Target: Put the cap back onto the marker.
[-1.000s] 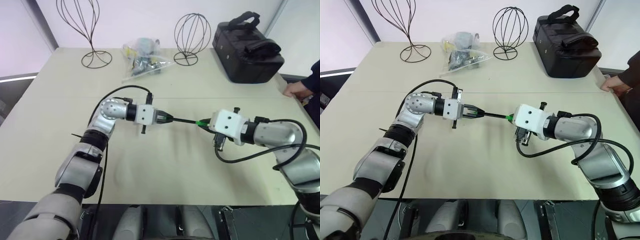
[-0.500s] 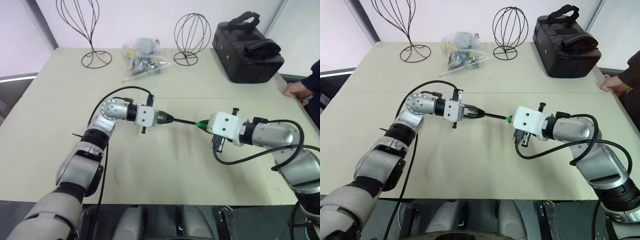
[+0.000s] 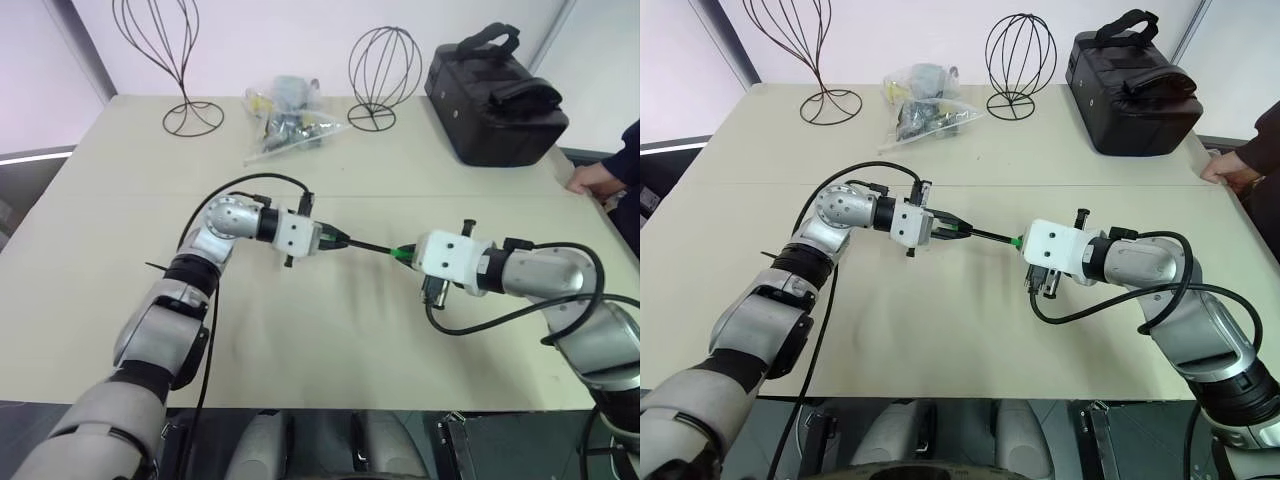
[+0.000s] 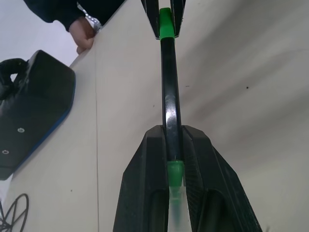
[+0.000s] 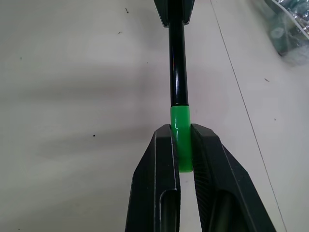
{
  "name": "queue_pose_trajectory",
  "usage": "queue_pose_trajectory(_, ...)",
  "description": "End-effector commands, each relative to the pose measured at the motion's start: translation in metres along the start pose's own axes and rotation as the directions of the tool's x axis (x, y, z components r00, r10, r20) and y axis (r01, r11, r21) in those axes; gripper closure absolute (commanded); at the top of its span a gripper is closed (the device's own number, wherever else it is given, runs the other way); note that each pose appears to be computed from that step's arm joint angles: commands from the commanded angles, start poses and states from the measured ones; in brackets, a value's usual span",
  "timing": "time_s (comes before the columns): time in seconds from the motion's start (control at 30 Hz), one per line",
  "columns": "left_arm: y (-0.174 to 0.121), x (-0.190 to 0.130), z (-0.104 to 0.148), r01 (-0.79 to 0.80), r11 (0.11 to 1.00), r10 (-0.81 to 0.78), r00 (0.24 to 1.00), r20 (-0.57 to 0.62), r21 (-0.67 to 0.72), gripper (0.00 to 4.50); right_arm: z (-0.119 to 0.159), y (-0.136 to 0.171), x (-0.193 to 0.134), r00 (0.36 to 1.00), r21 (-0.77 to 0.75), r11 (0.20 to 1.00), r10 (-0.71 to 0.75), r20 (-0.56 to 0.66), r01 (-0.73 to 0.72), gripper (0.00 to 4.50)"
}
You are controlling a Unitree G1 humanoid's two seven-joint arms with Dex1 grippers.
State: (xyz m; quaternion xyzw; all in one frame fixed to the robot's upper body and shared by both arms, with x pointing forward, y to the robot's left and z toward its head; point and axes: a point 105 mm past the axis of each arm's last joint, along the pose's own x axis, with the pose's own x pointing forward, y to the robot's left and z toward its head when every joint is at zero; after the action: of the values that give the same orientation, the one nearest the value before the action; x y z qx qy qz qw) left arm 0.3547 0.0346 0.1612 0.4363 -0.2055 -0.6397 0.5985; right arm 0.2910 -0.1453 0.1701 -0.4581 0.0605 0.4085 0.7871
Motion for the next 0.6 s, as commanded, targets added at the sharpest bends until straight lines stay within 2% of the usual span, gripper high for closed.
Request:
queue_pose_trajectory(0.03,0.022,0.006,0.021,-0.051,0.994,0.046,0.997,0.060,0.095,4.50,0.014,0.004,0.002,0.999,-0.047,0.999,0.021,0.039,-0.019,4.46)
queue_pose_trajectory(0.6,0.029,0.014,0.032,-0.085,0.995,0.078,0.990,0.116,0.055,4.50,0.026,-0.002,0.012,0.998,-0.058,0.998,-0.018,0.066,0.022,4.46)
